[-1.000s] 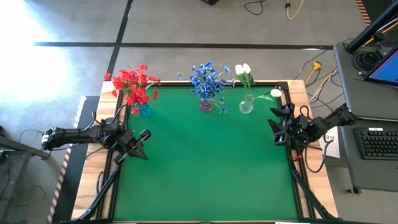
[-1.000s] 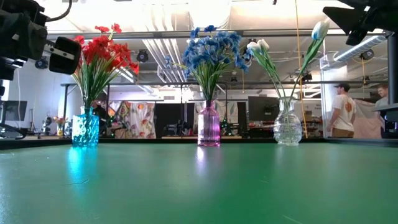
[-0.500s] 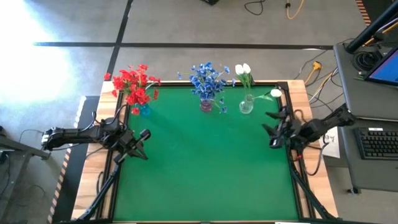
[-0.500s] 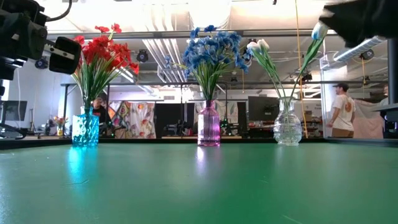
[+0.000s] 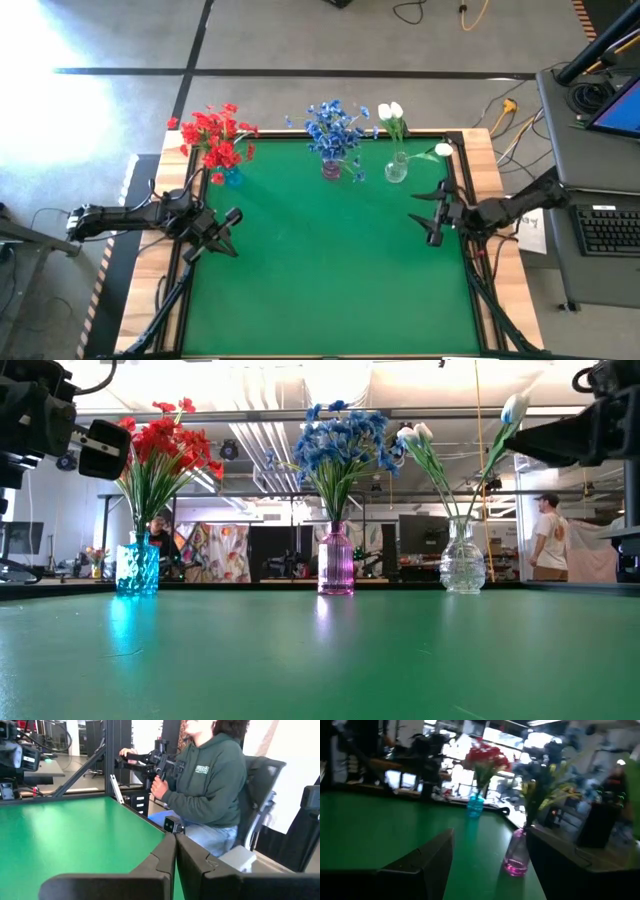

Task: Sort flowers into vase by color
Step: Return to Home Position

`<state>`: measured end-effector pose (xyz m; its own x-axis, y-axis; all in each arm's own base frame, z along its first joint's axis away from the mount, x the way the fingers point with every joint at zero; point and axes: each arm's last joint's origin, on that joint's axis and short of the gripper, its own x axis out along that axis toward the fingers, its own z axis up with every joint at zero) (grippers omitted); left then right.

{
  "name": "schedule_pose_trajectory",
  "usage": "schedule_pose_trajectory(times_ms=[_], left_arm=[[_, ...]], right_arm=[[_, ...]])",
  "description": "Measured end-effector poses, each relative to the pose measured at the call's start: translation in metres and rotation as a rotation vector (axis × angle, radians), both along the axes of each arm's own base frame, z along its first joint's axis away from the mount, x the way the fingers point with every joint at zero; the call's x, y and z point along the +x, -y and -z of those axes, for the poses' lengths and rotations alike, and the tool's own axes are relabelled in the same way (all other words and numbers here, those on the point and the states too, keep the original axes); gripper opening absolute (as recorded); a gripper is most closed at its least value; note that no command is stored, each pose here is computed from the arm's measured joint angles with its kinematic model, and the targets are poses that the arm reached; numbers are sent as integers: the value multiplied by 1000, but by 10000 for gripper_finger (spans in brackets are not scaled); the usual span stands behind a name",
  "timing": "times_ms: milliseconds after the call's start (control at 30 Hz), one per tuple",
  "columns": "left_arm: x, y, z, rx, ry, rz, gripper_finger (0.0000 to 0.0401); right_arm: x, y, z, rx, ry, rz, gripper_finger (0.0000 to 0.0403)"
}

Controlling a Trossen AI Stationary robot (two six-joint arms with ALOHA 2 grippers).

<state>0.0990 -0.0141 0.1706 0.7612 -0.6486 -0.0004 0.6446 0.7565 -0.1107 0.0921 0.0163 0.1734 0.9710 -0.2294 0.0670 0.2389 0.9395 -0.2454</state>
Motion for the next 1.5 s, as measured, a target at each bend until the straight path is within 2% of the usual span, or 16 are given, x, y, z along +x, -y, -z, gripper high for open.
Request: schedule_pose_trajectory(times_ms=[233,300,433,600,733,900,1100,1500], left_arm=[[0,0,0,0,0,0,0],[0,0,0,0,1,0,0],[0,0,0,0,1,0,0],[0,0,0,0,2,0,0],[0,0,0,0,1,0,0],[0,0,0,0,1,0,0],[0,0,0,0,1,0,0],[0,0,0,0,1,0,0]], right_arm=[[2,13,0,83,23,88,240],[3,16,1,92,21,47,240],[5,18,4,77,-15,-112,240],[5,19,4,136,-11,-126,240],[5,18,6,166,-29,-210,240],[5,19,5,133,-35,-274,240],[7,19,7,73,-61,-283,240],[11,19,11,98,-114,-286,240]])
